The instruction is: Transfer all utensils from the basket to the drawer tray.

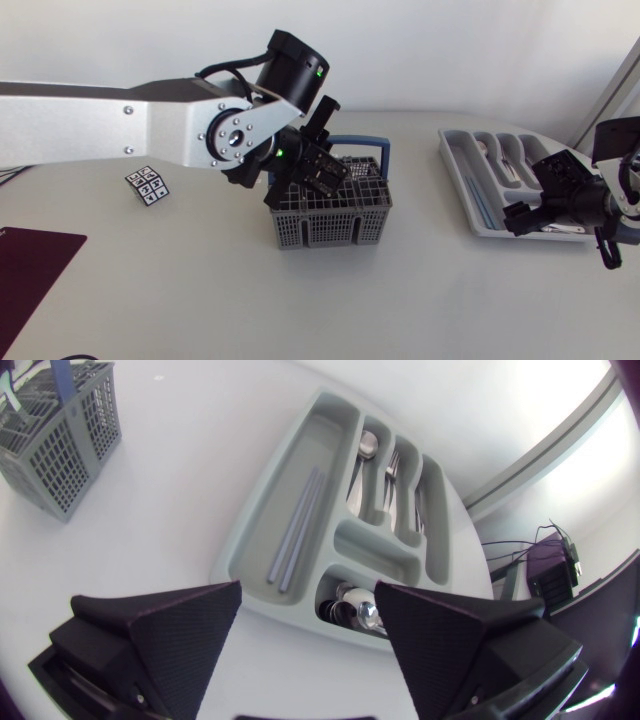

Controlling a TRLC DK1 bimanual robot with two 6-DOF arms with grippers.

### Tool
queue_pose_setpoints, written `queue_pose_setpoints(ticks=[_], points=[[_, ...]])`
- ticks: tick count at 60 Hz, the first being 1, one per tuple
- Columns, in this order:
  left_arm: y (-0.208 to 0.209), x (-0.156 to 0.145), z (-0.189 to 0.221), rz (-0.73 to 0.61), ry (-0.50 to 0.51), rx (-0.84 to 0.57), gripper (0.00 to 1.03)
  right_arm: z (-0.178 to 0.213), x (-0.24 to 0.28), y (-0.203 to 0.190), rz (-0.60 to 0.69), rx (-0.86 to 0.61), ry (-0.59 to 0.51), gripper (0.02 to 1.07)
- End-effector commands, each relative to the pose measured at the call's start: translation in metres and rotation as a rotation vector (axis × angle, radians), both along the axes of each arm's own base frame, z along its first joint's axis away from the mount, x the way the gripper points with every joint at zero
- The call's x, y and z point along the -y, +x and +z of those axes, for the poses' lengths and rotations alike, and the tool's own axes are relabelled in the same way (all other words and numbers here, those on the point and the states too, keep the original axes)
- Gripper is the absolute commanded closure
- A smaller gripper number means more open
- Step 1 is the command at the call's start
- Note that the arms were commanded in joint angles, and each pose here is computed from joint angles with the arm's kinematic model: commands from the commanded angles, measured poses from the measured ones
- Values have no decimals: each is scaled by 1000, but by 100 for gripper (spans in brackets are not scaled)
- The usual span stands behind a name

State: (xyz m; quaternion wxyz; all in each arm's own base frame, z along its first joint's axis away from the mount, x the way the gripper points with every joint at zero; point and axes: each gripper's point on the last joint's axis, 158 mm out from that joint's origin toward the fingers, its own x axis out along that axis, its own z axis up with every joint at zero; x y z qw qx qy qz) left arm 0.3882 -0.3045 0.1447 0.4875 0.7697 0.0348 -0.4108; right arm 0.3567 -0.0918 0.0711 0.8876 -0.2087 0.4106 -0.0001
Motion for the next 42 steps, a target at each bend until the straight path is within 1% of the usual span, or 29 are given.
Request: queue_pose_setpoints(ticks=[1, 10, 21, 42], points=[[-12, -2, -2, -35, 36, 5, 100, -11, -3, -12, 5, -30, 10, 11], [-16, -4, 4, -31, 28, 17, 100, -10, -4, -14, 10, -29, 10, 11], [-23, -14, 9, -33, 32, 33, 100, -8, -5, -17, 11, -22, 7, 11], [-35, -26, 31, -28, -12, 78, 100, -4, -13, -23, 18, -16, 11, 11]])
